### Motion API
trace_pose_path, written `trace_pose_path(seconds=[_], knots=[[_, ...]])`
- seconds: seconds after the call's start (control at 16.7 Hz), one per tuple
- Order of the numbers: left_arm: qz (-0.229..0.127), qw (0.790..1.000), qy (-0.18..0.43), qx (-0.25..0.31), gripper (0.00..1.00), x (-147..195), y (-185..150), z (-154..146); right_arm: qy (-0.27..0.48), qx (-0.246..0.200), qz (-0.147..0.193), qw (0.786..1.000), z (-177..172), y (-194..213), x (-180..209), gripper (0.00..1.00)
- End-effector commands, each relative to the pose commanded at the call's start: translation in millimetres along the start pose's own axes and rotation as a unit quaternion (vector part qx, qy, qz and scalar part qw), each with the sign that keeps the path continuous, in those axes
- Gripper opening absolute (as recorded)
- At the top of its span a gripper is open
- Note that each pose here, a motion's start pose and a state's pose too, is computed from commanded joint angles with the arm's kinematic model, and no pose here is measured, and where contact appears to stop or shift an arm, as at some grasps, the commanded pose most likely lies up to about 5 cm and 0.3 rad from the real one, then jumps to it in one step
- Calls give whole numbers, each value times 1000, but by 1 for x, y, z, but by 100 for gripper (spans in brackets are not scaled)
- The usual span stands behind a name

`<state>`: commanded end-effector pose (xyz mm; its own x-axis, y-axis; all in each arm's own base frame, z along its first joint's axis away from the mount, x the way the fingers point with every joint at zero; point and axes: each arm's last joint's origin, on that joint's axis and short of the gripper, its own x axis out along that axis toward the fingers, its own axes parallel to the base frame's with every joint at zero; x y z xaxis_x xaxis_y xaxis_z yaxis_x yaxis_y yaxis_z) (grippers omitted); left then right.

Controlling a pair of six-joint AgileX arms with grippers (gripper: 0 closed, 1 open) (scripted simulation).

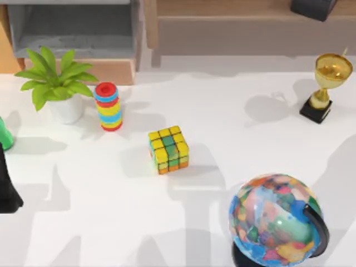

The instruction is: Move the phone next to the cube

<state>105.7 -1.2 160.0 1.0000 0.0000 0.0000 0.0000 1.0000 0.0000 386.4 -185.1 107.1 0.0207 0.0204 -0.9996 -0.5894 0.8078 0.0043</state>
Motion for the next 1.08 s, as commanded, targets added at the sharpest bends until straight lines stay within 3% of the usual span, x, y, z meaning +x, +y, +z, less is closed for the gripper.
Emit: trace_pose_path(seconds=[0.3,0.78,1.08], knots=[[0,1000,0,0,100,0,0,0,0,0,0,1000,0,0,0,2],[0,1000,0,0,100,0,0,0,0,0,0,1000,0,0,0,0],[0,1000,0,0,100,0,0,0,-2,2,1,1000,1,2,-21,0]])
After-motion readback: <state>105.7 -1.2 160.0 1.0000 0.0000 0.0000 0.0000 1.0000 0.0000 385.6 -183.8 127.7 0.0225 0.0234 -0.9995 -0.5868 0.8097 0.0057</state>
